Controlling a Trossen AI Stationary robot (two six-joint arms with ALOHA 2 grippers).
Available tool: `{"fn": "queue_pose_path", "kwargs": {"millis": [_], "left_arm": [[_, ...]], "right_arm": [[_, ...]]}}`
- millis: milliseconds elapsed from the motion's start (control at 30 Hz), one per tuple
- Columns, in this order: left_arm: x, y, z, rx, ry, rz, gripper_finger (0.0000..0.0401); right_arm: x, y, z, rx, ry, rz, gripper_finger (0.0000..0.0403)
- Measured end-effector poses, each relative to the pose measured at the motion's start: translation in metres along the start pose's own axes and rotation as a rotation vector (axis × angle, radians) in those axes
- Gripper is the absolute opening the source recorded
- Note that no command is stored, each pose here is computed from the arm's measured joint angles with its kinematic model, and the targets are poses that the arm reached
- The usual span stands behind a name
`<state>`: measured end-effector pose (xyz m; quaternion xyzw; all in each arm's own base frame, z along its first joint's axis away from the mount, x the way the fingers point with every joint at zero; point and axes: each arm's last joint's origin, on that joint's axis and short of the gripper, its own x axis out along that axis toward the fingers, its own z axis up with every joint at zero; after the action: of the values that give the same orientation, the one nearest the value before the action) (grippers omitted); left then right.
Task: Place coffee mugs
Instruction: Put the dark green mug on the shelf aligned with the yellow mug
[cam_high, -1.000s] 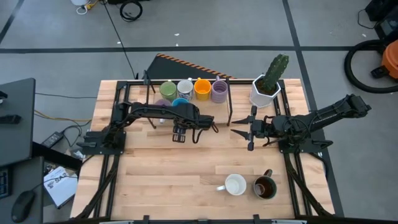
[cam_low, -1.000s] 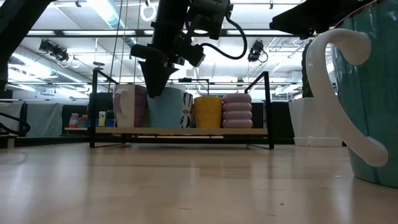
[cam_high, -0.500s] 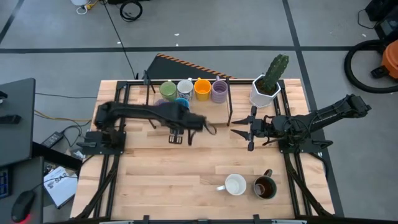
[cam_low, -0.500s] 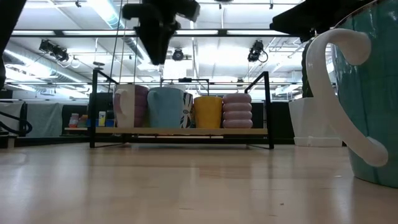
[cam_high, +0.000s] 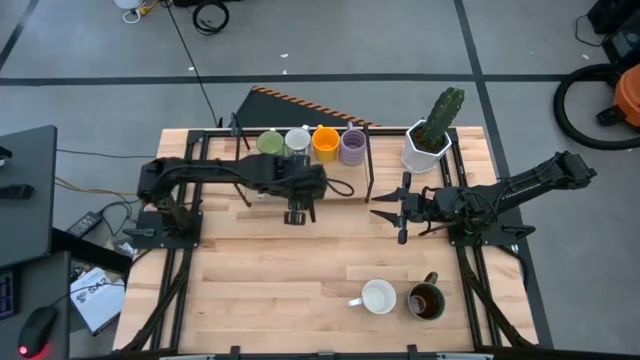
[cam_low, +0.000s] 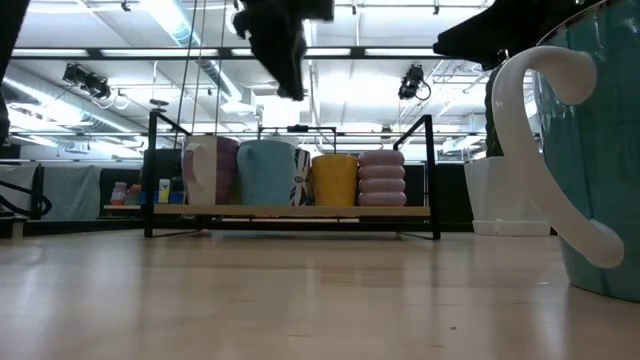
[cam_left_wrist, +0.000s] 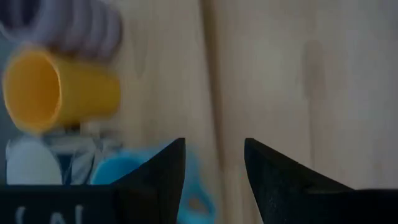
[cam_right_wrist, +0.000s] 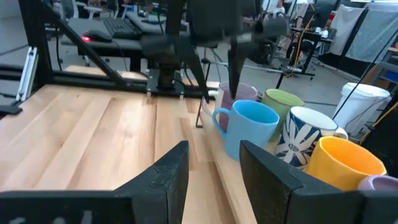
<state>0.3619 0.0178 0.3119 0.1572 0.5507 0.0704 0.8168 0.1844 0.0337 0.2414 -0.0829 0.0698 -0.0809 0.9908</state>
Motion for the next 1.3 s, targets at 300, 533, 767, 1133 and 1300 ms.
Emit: {"fn": "queue_pose_path", "kwargs": {"millis": [300, 533, 767, 1133, 1300], "left_arm": [[-0.029, -0.029, -0.011, -0.106, -0.296, -0.026, 0.0172], [-0.031, -0.056, -0.029, -0.138, -0.306, -0.071, 0.0172], [-0.024, -0.077, -0.044, -0.124, -0.302, -0.080, 0.0172], [-0.016, -0.101, -0.057, -0.111, -0.230, -0.140, 0.0172], [-0.025, -0.103, -0.060, -0.125, -0.243, -0.151, 0.0172]], "right_arm": [[0.002, 0.011, 0.013, 0.053, -0.100, 0.118, 0.0148], [0.024, 0.033, 0.026, 0.080, -0.009, 0.185, 0.0146], [0.054, 0.050, 0.044, 0.111, 0.346, 0.183, 0.0146], [0.071, 0.085, 0.065, 0.082, 0.823, 0.398, 0.0146], [0.074, 0.111, 0.078, -0.013, 0.939, 0.438, 0.0146]]}}
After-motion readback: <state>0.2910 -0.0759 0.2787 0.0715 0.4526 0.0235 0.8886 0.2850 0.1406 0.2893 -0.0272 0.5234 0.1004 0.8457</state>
